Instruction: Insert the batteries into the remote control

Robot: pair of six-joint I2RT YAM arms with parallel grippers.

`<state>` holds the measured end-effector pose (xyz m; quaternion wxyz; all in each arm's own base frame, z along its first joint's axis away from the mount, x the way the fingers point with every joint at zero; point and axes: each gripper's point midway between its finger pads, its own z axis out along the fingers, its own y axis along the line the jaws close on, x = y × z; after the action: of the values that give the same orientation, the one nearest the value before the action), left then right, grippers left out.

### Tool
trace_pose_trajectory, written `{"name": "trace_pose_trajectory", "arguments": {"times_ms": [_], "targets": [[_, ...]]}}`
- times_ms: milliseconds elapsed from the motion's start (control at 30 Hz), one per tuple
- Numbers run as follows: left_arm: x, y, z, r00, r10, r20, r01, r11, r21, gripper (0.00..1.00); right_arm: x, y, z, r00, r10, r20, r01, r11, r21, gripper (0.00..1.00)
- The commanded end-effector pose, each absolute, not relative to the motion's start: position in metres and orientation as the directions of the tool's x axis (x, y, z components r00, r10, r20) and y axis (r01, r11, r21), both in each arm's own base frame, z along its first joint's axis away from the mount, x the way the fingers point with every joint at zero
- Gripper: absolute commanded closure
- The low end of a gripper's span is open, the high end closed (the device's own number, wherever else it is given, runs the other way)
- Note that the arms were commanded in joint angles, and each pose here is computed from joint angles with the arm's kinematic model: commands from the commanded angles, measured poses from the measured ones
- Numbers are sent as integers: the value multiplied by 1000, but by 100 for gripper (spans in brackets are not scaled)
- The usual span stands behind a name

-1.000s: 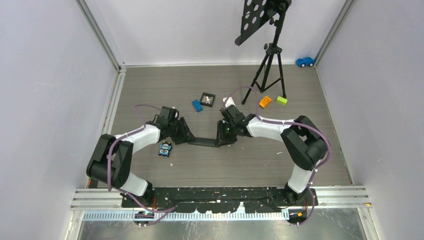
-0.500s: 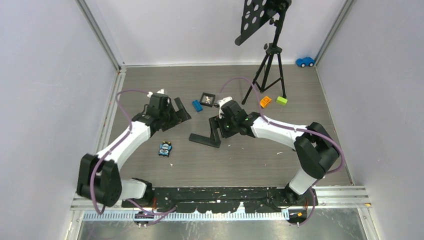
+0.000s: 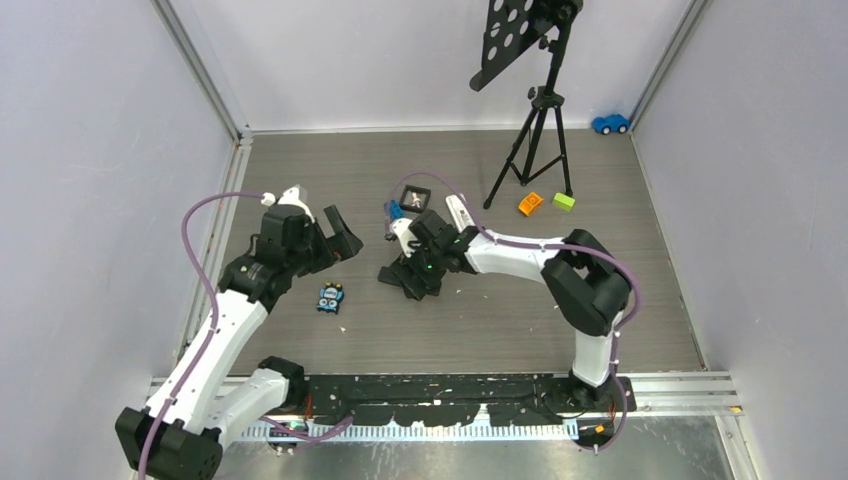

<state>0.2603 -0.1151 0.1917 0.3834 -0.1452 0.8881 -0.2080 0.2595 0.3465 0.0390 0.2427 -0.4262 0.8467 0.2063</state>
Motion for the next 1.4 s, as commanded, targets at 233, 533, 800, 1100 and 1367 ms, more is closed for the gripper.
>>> {"name": "trace_pose_trajectory", "arguments": {"times_ms": [233, 533, 800, 1100, 1367], "targets": [[240, -106, 217, -650, -357, -670, -32, 895, -446, 0, 297, 358, 25, -524, -628, -575, -774, 633, 14, 43], [240, -104, 218, -650, -348, -676, -32, 901, -433, 0, 333, 324, 40, -603, -450, -659, -530, 843, -91, 74], [240, -105, 210, -667, -340, -663, -39, 905, -425, 0, 370, 276, 41, -690, -202, -695, -240, 970, -43, 73], [235, -96, 202, -676, -344, -652, -85, 915, -395, 0, 402, 264, 30, -709, -51, -703, -99, 995, 27, 60], [230, -88, 211, -649, -338, -682, -84, 922, -377, 0, 388, 266, 92, -625, 41, -780, -144, 976, 166, 28]]}}
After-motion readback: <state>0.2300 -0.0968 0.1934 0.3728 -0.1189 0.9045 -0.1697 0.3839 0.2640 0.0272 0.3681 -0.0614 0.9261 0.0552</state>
